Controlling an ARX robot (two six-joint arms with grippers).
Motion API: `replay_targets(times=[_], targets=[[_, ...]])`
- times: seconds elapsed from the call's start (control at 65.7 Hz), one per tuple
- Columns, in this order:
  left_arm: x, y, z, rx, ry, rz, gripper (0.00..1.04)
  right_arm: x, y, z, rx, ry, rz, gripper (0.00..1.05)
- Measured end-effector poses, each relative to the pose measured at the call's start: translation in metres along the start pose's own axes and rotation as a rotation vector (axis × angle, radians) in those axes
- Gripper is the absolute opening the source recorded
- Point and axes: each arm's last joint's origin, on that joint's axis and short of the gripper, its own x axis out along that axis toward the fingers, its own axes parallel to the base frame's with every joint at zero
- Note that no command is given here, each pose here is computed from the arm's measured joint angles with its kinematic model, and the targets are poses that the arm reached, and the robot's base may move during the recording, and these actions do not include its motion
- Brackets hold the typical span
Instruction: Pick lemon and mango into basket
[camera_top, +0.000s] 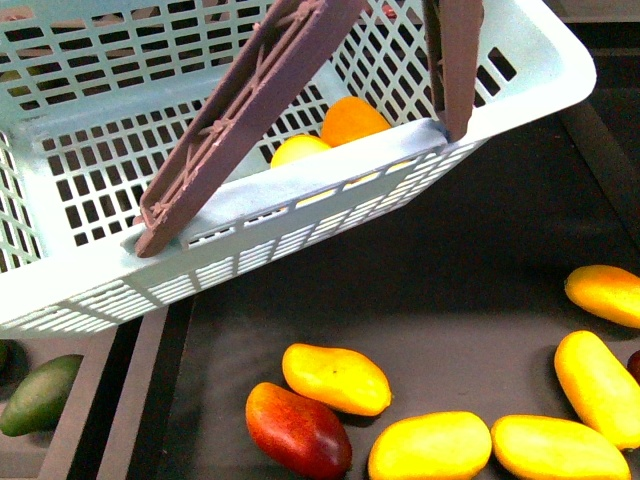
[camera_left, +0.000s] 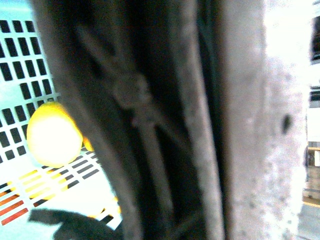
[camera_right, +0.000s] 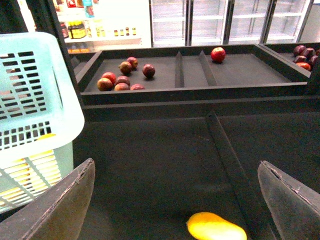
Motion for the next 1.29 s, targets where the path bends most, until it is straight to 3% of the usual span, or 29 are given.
replay_targets(times=[1.294], targets=[[-0.0003,0.0028,0.0032,-0.009,-0.021,0.017,0.14,-0.0001,0.0001,0.0,0.0,0.0,0.005,0.96]])
